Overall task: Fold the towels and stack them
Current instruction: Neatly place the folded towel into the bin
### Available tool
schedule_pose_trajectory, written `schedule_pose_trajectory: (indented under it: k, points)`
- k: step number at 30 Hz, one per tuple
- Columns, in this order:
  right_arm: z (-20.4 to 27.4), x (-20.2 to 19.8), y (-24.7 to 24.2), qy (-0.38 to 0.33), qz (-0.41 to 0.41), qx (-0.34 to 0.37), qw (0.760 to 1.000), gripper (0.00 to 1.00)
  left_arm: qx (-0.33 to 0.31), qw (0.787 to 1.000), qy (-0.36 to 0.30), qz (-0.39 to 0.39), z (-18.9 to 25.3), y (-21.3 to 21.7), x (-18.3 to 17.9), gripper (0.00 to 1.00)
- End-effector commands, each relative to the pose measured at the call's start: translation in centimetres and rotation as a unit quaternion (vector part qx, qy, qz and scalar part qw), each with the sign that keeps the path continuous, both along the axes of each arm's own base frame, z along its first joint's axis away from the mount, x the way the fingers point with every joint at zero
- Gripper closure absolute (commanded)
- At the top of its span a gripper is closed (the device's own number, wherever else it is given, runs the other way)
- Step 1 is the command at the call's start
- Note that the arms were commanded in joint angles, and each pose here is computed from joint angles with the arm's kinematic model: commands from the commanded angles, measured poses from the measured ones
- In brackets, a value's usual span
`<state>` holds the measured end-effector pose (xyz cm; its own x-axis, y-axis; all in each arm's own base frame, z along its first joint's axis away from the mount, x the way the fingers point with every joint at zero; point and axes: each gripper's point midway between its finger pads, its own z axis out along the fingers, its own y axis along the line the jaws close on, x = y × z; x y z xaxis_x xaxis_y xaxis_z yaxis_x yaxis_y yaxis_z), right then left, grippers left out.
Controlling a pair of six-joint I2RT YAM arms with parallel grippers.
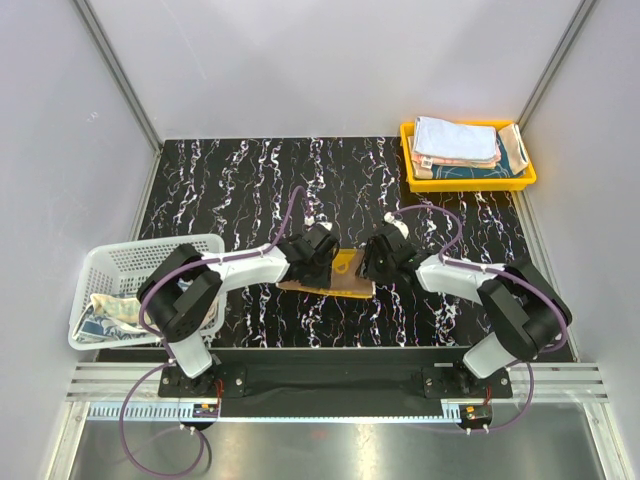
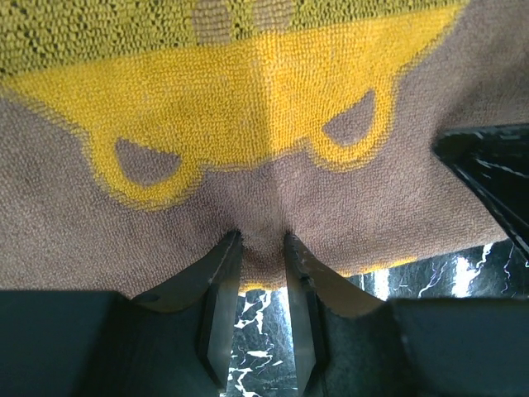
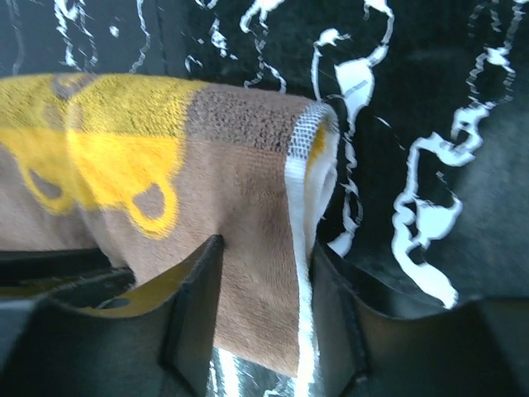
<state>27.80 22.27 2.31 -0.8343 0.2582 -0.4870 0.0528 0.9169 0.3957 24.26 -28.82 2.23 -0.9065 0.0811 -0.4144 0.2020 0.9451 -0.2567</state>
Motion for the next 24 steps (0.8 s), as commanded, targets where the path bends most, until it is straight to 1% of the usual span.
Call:
schedule_pose_trajectory:
  k: [1, 2, 4, 6, 8, 9, 10, 11, 12, 13, 14, 15, 16, 17, 18, 19, 20, 21, 22, 23, 24]
  points:
    - [-1.9, -1.0, 0.4, 0.027, -0.003, 0.006, 1.0, 0.5, 0.005, 1.0, 0.006, 0.001, -1.1, -0.1, -0.5, 0.67]
    - [-2.0, -0.9, 0.4, 0.027, -0.006, 0.005, 1.0, 0.56, 0.007, 1.0, 0.007, 0.001, -1.1, -0.1, -0.5, 0.67]
    - [-2.4, -1.0, -0.3, 0.032, -0.014, -0.01, 0.999, 0.62, 0.003, 1.0, 0.005, 0.0, -0.8, -0.2, -0.4, 0.67]
    - [-2.0, -0.7, -0.4, 0.026, -0.01, -0.023, 0.999, 0.73, -0.004, 1.0, 0.0, 0.001, -0.2, -0.4, -0.3, 0.67]
    - [-1.9, -0.8, -1.0, 0.028, -0.008, -0.045, 0.999, 0.82, -0.019, 1.0, -0.012, 0.0, 1.4, -1.2, 0.4, 0.67]
    - [-1.3, -0.3, -0.8, 0.02, -0.002, -0.05, 0.999, 0.92, -0.03, 0.999, -0.023, -0.001, 2.8, -1.6, 0.8, 0.67]
    - [-1.3, -0.5, -1.3, 0.025, 0.001, -0.066, 0.998, 0.95, -0.027, 0.999, -0.027, 0.005, 3.6, -1.4, 1.2, 0.67]
    - [-1.2, -0.4, -1.4, 0.026, 0.005, -0.075, 0.997, 0.98, -0.045, 0.998, -0.047, 0.008, 6.0, -2.4, 2.3, 0.67]
    - [-0.2, 0.5, -1.0, 0.015, 0.015, -0.082, 0.996, 1.0, -0.058, 0.996, -0.061, 0.019, 8.0, -2.2, 3.1, 0.67]
    - [-0.4, 0.3, -1.9, 0.022, 0.013, -0.11, 0.994, 1.0, -0.059, 0.996, -0.065, 0.03, 9.3, -1.8, 3.5, 0.67]
    - [-0.1, 0.5, -2.0, 0.019, 0.016, -0.121, 0.992, 1.0, -0.081, 0.992, -0.081, 0.043, 11.8, -2.0, 4.4, 0.67]
    - [0.7, 1.2, -1.9, 0.009, 0.023, -0.131, 0.991, 1.0, -0.095, 0.99, -0.088, 0.052, 13.2, -1.5, 4.8, 0.67]
    - [1.0, 1.4, -2.8, 0.008, 0.018, -0.158, 0.987, 1.0, -0.116, 0.985, -0.106, 0.065, 15.9, -0.6, 5.3, 0.67]
    - [1.5, 1.7, -3.1, 0.003, 0.017, -0.17, 0.985, 1.0, -0.13, 0.981, -0.122, 0.074, 17.8, -0.2, 5.7, 0.67]
    - [2.8, 2.8, -2.9, -0.016, 0.022, -0.178, 0.984, 1.0, -0.136, 0.978, -0.133, 0.084, 19.2, 0.7, 6.2, 0.67]
    - [3.1, 3.2, -3.6, -0.018, 0.021, -0.205, 0.978, 1.0, -0.144, 0.974, -0.149, 0.089, 21.2, 1.7, 5.8, 0.66]
    - [3.7, 3.8, -3.9, -0.025, 0.022, -0.222, 0.974, 1.0, -0.144, 0.973, -0.159, 0.088, 22.0, 2.3, 5.7, 0.65]
    - [5.3, 5.4, -3.7, -0.049, 0.03, -0.237, 0.97, 1.0, -0.145, 0.97, -0.171, 0.095, 23.2, 3.1, 5.8, 0.65]
    - [5.2, 6.0, -4.4, -0.049, 0.031, -0.272, 0.96, 1.0, -0.144, 0.968, -0.177, 0.099, 24.0, 4.2, 5.2, 0.65]
    - [7.0, 7.7, -3.9, -0.072, 0.029, -0.281, 0.957, 1.0, -0.143, 0.967, -0.184, 0.1, 24.5, 4.9, 5.0, 0.65]
    - [7.4, 8.7, -4.6, -0.078, 0.036, -0.308, 0.948, 1.0, -0.139, 0.967, -0.186, 0.106, 24.5, 5.8, 5.0, 0.65]
